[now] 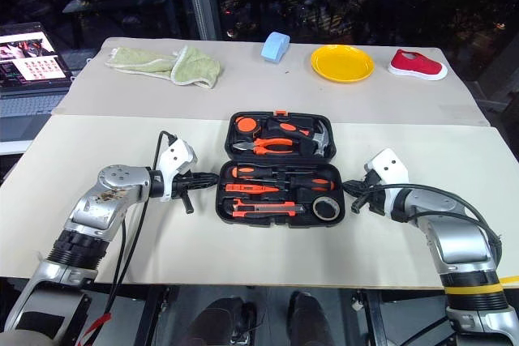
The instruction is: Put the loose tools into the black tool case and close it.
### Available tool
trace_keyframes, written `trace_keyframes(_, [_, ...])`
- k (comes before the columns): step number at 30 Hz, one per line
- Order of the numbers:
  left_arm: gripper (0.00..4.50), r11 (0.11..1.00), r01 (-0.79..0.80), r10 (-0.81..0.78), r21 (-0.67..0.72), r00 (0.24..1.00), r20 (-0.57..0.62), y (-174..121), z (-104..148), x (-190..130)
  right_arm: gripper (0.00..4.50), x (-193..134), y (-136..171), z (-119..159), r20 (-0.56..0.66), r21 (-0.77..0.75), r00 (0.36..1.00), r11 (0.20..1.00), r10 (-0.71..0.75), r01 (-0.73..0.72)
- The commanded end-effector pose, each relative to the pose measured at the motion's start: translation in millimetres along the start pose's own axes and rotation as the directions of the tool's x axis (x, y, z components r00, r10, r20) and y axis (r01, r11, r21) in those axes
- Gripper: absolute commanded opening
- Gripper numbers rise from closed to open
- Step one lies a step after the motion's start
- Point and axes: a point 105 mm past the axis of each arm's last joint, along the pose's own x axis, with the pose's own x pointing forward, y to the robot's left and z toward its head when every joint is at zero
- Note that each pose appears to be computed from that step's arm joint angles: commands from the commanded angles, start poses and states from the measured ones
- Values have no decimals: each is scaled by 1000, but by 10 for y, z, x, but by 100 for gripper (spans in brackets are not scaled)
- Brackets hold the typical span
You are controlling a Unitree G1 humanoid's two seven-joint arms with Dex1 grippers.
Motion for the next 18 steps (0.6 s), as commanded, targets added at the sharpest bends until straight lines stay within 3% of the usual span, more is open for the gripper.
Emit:
trace_keyframes(1, [3,989,130,-133,66,990,44,-237,138,40,0,-32,176,108,43,-86,997,994,70,-66])
trace_keyframes(18, [3,974,220,-220,61,975,2,-457,16,-63,0,-164,500,67,67,-125,982,978,174,-165])
